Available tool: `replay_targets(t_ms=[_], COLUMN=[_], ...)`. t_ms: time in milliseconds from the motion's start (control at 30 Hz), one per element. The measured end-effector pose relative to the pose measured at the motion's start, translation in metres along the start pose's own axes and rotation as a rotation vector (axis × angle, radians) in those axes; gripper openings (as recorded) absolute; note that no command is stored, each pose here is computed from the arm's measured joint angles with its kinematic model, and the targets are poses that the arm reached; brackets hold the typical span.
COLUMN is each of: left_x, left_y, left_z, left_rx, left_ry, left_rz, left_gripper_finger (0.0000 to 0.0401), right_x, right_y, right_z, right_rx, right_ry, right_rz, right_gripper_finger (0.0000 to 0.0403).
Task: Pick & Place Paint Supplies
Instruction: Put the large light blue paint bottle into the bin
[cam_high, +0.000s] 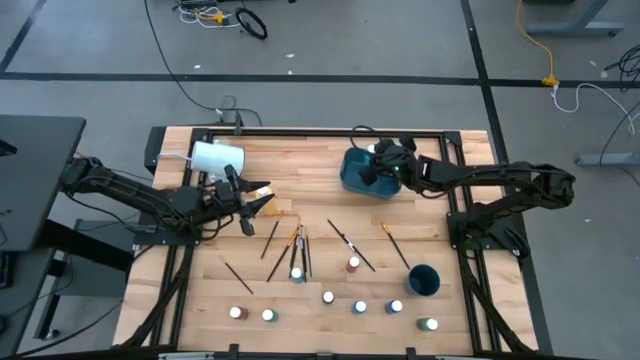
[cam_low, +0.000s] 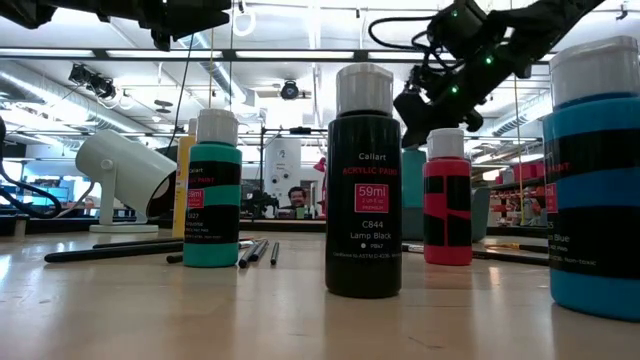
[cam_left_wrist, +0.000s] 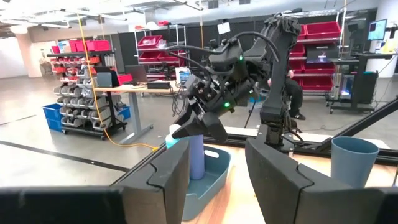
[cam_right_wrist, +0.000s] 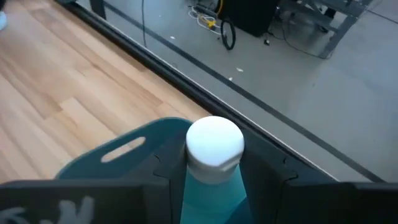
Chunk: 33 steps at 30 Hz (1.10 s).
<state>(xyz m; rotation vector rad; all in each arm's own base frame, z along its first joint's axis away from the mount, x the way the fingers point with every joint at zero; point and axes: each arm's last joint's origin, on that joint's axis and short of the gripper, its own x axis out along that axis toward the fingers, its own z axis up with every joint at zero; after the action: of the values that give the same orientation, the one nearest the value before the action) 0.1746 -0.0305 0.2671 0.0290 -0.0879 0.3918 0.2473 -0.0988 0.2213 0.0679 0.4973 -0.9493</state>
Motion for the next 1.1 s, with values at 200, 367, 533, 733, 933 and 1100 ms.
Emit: replay_targets(t_ms=[200,367,533,733,933,1100], left_x=[0.000,0.000,0.000,0.000,0.000,0.000], left_y=[0.000,0.000,0.000,0.000,0.000,0.000], left_z=[0.000,0.000,0.000,0.000,0.000,0.001], left_rx=[0.000,0.005,0.005,0.006,0.008,0.004], left_ry=[0.000,-0.002,-0.003,-0.004,-0.003,-0.009], left_rz=[0.000,0.000,0.000,0.000,0.000,0.001], left_gripper_finger=[0.0164,0.0164,0.0164,0.0164,0.0164,0.0164], right_x=[0.002,0.004,0.004,0.004,0.001,-0.005], right_y=[-0.003,-0.006,-0.006,-0.006,-0.010,-0.013], right_z=[-0.007,-0.007,-0.007,-0.008,-0.006,-0.002], right_rx=[0.005,0.019,0.020,0.000,-0.051,-0.038], right_ry=[0.019,0.024,0.026,0.034,0.023,0.007], right_rz=[-0.022,-0.031,-0.034,-0.040,-0.100,-0.097], right_gripper_finger=[0.0121,0.0124,0.0142,0.0143,0.0139,0.0155])
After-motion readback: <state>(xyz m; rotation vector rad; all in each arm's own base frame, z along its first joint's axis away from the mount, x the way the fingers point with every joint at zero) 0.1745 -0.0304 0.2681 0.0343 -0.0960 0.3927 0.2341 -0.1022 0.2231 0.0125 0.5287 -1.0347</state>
